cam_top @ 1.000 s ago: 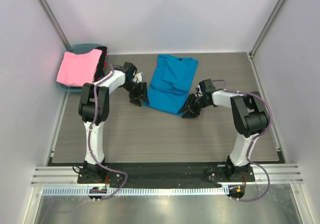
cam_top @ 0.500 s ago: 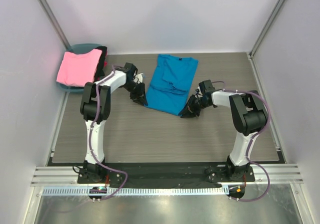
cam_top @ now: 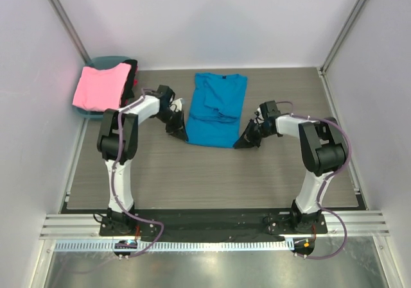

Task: Fold and stack the t-shirts
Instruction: Fold the tshirt

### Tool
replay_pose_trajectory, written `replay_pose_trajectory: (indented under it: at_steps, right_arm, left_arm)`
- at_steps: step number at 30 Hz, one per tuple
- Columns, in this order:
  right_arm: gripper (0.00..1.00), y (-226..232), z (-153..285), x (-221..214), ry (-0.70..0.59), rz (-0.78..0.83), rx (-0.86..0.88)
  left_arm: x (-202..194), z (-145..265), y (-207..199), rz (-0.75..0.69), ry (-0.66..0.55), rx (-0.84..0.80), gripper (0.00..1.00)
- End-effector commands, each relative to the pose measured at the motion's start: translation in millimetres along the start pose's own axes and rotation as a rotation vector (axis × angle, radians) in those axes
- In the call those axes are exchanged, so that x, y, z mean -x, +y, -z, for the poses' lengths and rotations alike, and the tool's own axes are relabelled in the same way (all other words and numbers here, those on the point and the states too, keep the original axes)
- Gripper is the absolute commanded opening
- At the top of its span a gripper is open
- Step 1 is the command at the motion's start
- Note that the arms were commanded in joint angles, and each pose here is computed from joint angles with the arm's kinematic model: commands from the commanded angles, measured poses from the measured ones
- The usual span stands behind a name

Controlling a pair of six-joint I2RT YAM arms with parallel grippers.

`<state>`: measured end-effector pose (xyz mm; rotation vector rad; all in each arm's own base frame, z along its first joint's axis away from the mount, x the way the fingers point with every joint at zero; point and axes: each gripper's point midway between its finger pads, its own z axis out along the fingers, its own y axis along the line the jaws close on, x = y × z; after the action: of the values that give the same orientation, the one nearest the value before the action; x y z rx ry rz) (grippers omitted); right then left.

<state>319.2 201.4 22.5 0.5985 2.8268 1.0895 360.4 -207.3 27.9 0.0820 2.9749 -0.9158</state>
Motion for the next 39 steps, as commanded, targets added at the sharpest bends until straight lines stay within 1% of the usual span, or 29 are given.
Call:
replay_pose_trajectory:
  at_steps: [1,7,13,19,23,27,30,31,33,34,35,37,39]
  right_arm:
    - [0.01,35.7,42.9,13.8,-0.076,0.152,0.076]
    - [0.01,53.3,80.5,2.6,-0.098,0.227,0.120]
    - [0.01,61.3,104.7,-15.0,-0.139,0.276,0.150]
    - [0.01,70.6,123.9,-23.5,-0.177,0.336,0.165]
    - [0.01,67.4,124.7,-25.7,-0.184,0.342,0.156]
    - [0.01,73.0,125.2,-14.5,-0.219,0.371,0.159]
    - [0.01,86.9,123.6,8.6,-0.260,0.413,0.164]
    - [0.01,100.7,128.9,19.4,-0.291,0.449,0.179]
    - [0.01,104.9,119.0,41.3,-0.303,0.457,0.169]
    - [0.01,121.0,125.3,53.8,-0.337,0.497,0.184]
    - [0.01,117.4,113.4,66.8,-0.328,0.490,0.166]
    - [0.01,133.4,115.4,88.9,-0.367,0.525,0.171]
    - [0.01,130.3,100.2,109.0,-0.366,0.538,0.147]
  left_arm:
    - [-8.6,44.7,-30.8,-0.046,-0.078,-0.042,0.00]
    - [-31.6,78.4,-54.3,-0.101,-0.138,-0.074,0.00]
    - [-63.6,89.3,-70.9,-0.146,-0.141,-0.093,0.00]
    - [-93.2,93.1,-66.3,-0.129,-0.138,-0.095,0.00]
    - [-91.3,95.0,-64.8,-0.131,-0.168,-0.089,0.00]
    - [-70.1,100.2,-58.5,-0.120,-0.206,-0.075,0.00]
    - [-36.0,109.4,-59.6,-0.146,-0.257,-0.059,0.00]
    - [-17.1,113.2,-62.8,-0.162,-0.282,-0.052,0.00]
    - [5.6,121.1,-64.9,-0.191,-0.322,-0.038,0.00]
    - [15.6,114.6,-58.8,-0.184,-0.312,-0.023,0.00]
    - [34.0,126.2,-68.3,-0.214,-0.358,-0.024,0.00]
    - [51.9,127.5,-67.4,-0.233,-0.376,-0.011,0.00]
    - [75.2,125.7,-68.7,-0.255,-0.393,-0.003,0.00]
